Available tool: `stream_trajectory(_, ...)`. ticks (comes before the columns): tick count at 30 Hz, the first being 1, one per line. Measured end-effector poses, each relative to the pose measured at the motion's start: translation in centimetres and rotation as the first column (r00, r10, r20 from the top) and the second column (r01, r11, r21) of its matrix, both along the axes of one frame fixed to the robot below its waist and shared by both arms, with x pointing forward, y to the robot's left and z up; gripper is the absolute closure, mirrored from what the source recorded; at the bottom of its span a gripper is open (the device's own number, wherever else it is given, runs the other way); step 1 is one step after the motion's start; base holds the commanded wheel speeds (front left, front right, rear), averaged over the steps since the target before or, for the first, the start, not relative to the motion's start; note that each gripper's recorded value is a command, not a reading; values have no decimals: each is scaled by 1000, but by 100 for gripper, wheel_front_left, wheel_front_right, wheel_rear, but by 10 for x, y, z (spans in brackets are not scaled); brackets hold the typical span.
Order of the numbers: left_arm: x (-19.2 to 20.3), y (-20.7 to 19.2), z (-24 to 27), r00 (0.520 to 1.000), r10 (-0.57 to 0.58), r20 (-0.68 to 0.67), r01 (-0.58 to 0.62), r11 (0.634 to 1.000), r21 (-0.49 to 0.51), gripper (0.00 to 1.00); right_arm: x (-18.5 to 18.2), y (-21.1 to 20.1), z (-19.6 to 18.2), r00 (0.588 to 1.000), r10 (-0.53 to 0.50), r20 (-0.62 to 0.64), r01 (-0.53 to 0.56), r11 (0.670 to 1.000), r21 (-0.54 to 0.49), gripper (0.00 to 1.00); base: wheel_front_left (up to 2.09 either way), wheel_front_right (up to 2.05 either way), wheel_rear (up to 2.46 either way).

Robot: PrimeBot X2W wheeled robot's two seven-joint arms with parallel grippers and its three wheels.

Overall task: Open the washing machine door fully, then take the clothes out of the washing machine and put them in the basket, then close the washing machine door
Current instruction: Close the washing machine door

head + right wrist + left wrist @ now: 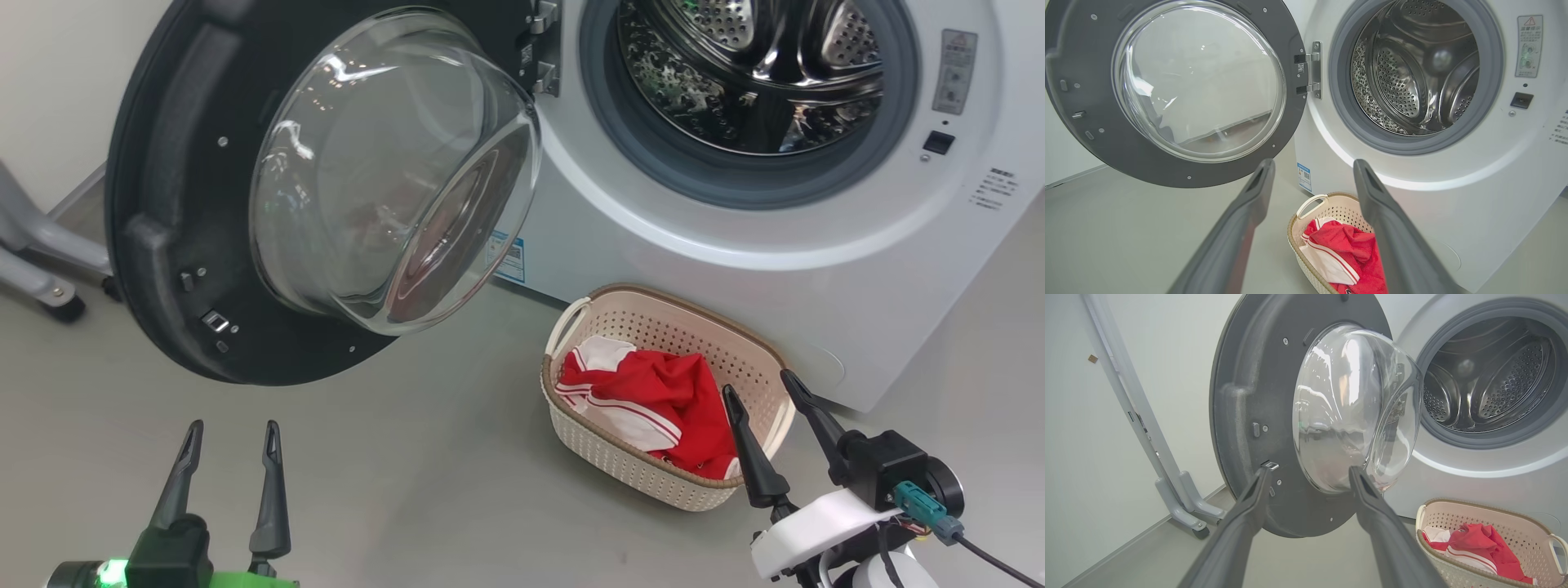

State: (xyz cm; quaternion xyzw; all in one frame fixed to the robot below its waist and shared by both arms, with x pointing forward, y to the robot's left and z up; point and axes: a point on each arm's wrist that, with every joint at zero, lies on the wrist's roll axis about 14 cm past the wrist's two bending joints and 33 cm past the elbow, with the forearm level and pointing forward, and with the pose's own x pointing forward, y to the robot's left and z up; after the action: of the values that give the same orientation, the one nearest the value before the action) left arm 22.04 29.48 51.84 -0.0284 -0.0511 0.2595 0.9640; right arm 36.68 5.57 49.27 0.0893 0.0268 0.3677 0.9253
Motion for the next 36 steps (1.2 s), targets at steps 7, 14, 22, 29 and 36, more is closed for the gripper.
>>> stream_trajectory(7,-14,6,-3,999,41,-4,-41,999,-3,0,-4,12,0,999,39,-1,-39,999,-4,0,0,0,0)
stream_trajectory(14,-14,6,0,999,42,3,-42,999,0,0,-3,12,-2,999,40,-5,-40,999,-8,0,0,0,0)
stream_trajectory(22,-15,6,0,999,44,7,-44,999,-8,100,-2,11,-5,999,34,-10,-34,999,-12,0,0,0,0)
stream_trajectory(29,-16,7,1,999,49,17,-49,999,-21,100,-2,12,-5,999,37,-13,-37,999,-11,0,0,0,0)
stream_trajectory(36,-13,6,19,982,48,185,-10,980,-200,100,0,15,-5,999,44,-13,-44,999,-7,0,0,0,0)
